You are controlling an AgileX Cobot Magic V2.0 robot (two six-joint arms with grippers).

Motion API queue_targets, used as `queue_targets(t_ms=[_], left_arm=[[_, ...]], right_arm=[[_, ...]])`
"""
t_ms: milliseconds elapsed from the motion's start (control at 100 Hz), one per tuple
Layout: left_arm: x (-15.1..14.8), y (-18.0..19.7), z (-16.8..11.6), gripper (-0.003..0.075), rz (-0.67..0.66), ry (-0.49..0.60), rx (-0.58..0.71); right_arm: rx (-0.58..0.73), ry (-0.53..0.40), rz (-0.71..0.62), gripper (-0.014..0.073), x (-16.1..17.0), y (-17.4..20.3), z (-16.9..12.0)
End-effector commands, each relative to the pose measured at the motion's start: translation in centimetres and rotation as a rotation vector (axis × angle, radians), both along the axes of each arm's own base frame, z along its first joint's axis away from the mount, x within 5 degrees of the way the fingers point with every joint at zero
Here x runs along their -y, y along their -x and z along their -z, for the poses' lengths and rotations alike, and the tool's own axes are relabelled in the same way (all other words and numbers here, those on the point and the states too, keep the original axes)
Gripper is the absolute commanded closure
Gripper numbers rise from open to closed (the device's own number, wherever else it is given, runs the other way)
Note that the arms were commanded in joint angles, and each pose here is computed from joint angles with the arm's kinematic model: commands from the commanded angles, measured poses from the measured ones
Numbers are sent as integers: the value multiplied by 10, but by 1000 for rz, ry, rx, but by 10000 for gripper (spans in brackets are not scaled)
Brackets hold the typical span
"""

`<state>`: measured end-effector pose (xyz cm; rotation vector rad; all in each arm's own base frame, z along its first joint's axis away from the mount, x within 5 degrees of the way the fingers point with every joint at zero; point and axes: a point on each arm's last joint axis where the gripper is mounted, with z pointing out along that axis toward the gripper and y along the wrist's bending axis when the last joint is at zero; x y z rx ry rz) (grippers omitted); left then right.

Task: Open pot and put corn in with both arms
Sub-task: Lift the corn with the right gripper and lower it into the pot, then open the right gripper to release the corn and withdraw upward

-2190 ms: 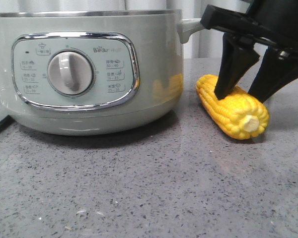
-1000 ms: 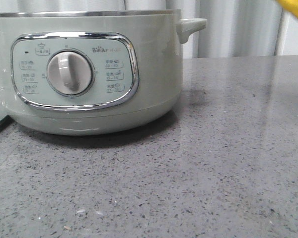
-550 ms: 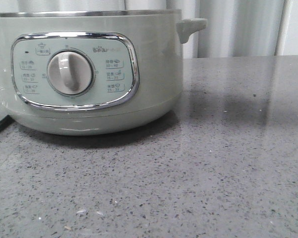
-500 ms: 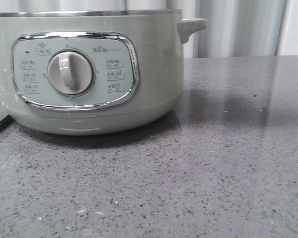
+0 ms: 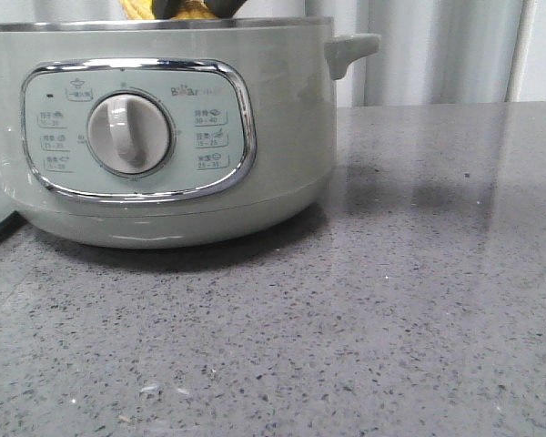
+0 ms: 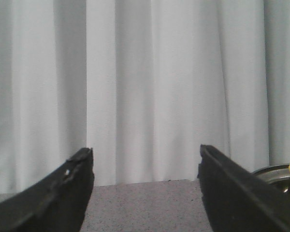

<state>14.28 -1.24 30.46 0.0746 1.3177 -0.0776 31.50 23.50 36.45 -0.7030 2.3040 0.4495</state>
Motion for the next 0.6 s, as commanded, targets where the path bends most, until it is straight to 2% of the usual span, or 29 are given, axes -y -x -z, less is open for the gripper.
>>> queue_targets(t_ms=[0,50,280,360,410,460,590], left_arm=[[1,3,-21,300,18,30,124],[1,3,-21,300,18,30,124],[3,3,-20,302,30,-7,126],[5,6,-23,331,46,-9,146],[7,11,-26,372,58,-9,169],[8,17,-29,427,74,-12,193],[12,32,-32,589,111,-49,198]], right_arm=[[142,-89,4,266,5,6,-37],[143,-90,4,244,5,5,-37],[143,-90,4,244,6,6,-38],[130,-81,1,252,7,9,-39],[124,-73,-3,293,10,13,-43],[124,-56,-5,370,15,18,-47],[161,-5,-1,637,27,29,-60]])
